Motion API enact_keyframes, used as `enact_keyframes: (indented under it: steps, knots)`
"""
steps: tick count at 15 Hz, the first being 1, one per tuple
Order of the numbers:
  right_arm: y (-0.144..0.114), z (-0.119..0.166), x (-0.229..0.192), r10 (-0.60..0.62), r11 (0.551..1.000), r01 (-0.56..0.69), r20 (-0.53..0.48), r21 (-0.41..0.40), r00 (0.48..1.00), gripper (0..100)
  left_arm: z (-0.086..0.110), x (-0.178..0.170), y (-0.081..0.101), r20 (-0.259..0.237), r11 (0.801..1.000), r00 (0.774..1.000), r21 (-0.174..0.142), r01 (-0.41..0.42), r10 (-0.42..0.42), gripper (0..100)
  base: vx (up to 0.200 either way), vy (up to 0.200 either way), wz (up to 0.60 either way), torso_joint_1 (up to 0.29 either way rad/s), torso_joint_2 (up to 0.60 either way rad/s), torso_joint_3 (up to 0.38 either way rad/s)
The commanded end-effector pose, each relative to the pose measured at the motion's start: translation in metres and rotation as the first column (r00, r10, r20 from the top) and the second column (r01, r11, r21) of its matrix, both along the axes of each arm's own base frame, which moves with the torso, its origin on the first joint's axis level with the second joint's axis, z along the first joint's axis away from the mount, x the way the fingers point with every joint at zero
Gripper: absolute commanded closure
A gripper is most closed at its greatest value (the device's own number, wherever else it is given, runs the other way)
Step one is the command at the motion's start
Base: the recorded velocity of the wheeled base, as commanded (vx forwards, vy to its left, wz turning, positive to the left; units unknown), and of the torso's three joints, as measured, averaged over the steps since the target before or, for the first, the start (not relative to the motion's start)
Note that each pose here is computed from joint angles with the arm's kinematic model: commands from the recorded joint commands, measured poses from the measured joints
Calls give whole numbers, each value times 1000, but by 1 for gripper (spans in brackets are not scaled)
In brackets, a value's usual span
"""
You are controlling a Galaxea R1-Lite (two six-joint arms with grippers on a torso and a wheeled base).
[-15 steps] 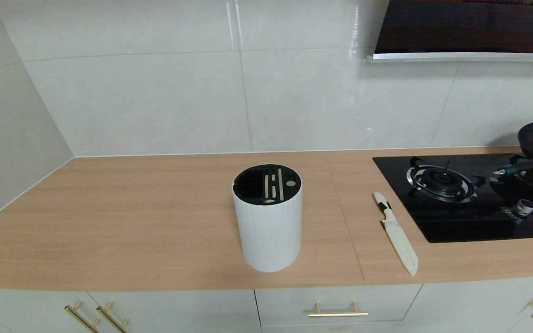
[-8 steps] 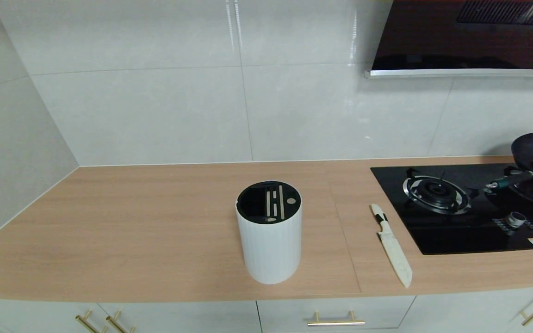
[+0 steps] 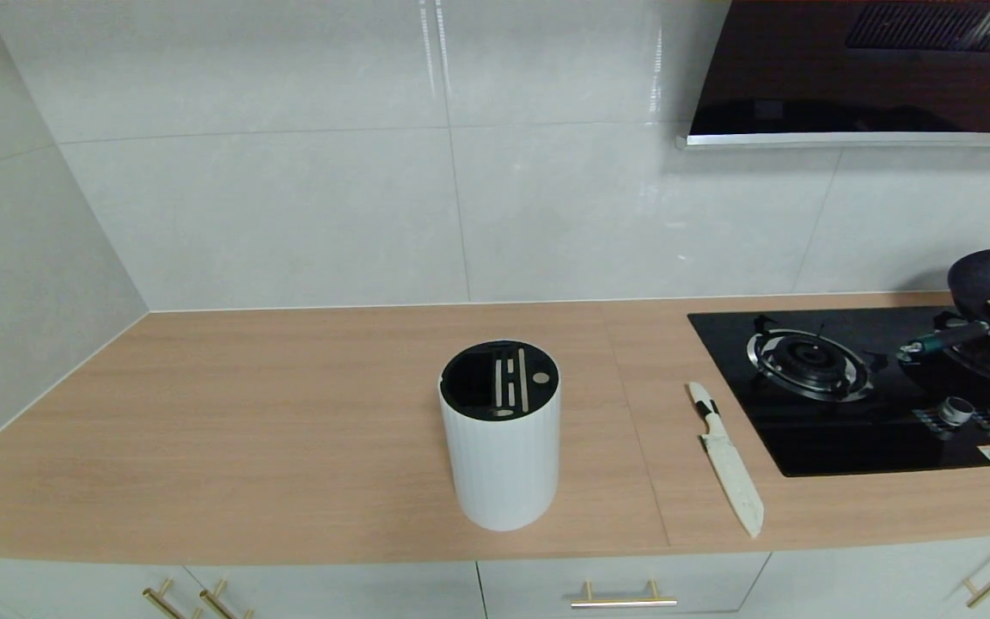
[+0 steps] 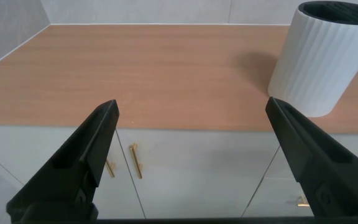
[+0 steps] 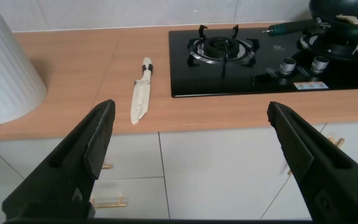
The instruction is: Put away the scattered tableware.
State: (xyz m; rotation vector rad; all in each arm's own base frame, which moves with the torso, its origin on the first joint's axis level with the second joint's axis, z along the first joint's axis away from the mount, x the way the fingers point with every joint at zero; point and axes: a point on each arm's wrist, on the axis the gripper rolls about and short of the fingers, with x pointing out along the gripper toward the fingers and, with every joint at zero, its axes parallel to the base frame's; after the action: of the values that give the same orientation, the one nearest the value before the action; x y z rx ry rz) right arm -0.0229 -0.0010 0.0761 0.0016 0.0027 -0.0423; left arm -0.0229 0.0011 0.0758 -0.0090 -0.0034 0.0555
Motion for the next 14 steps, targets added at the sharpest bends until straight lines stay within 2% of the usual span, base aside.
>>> enact_keyframes:
  steps: [1,3,4,7,8,9,10,12,14]
  knots:
    - [0,1,3,10,1000,-10,-43,-2,999,0,0,0,0,0,1000,1000,0,0,0,0,0,0,0,0,0,0]
    - [0,1,4,16,1000,-17,-47,-18,999,0,0,0,0,0,1000,1000,0,-1,1,0,0,0,0,0,0,0]
    - [0,1,4,18,998,-21,-51,-63,999,0,0,0,0,0,1000,1000,0,-1,1,0,0,0,0,0,0,0]
    - [0,2,8,45,994,-55,-101,-91,994,0,0,0,0,0,1000,1000,0,-1,1,0,0,0,0,0,0,0]
    - [1,17,6,87,993,-91,-54,-78,995,0,0,0,0,0,1000,1000,0,0,0,0,0,0,0,0,0,0]
    - [1,56,1,167,986,-167,42,-9,985,0,0,0,0,0,1000,1000,-2,0,0,0,0,0,0,0,0,0]
    - [2,75,6,206,978,-207,30,25,978,0,0,0,0,0,1000,1000,0,0,0,0,0,0,0,0,0,0]
    - [5,98,46,212,977,-208,-140,45,967,0,0,0,0,0,1000,1000,-2,-1,1,0,0,0,0,0,0,0]
    - [8,124,94,215,977,-206,-248,62,945,0,0,0,0,0,1000,1000,0,0,0,0,0,0,0,0,0,0]
